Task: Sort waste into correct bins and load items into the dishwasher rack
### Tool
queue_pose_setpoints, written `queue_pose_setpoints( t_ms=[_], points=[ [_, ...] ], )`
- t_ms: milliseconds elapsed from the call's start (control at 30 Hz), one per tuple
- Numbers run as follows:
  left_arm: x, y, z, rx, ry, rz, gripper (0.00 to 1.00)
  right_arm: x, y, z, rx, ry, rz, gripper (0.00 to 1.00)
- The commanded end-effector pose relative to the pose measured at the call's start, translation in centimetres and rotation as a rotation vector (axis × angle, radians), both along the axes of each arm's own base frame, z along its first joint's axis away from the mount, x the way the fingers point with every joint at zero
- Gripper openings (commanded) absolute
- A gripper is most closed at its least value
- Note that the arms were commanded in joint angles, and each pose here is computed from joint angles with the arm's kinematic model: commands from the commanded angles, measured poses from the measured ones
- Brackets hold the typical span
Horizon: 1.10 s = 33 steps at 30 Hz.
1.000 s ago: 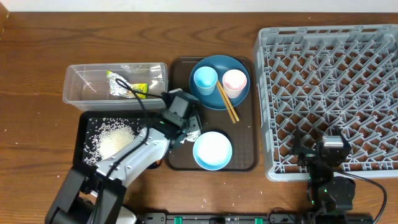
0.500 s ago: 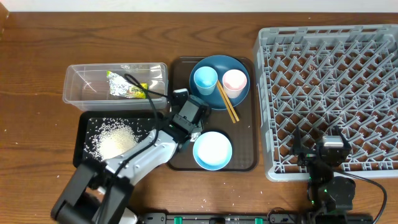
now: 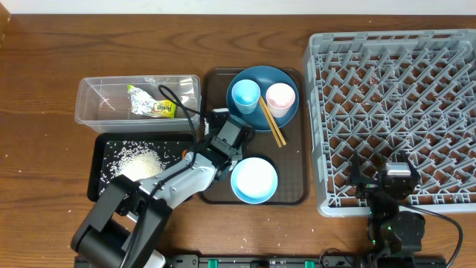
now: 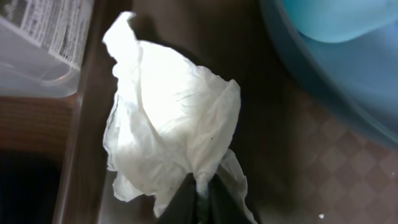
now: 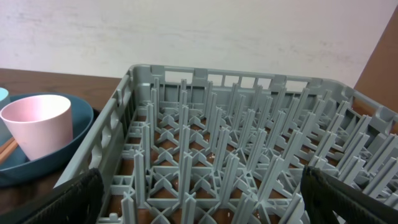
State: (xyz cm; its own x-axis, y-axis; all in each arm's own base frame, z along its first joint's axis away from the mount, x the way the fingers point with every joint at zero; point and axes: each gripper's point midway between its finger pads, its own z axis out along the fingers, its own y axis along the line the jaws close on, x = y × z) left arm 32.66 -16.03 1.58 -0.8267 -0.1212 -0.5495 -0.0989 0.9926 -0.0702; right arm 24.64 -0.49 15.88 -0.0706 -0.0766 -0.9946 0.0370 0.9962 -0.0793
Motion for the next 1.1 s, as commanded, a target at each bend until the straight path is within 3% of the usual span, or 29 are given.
queue_pose_setpoints(
  t_ms=[0, 600, 800, 1067],
  points=[
    [0.3, -0.1, 1.4, -0.002, -0.031, -0.006, 0.06, 0.0, -0.1, -0.1, -0.009, 0.003, -0.002, 0.99],
    [-1.8, 0.2, 12.8, -0.173, -0.211, -0.051, 0.06, 0.0, -0.1, -0.1, -0.009, 0.003, -0.002, 0.99],
    [-3.3, -0.1, 12.0, -0.191, -0.140, -0.088, 0.07, 0.0, -0.1, -0.1, -0.009, 0.003, -0.002, 0.99],
    [-3.4, -0.3, 7.5, -0.125, -0.020, -0.084, 0.06, 0.0, -0.1, -0.1, -0.009, 0.003, -0.002, 0.99]
  ],
)
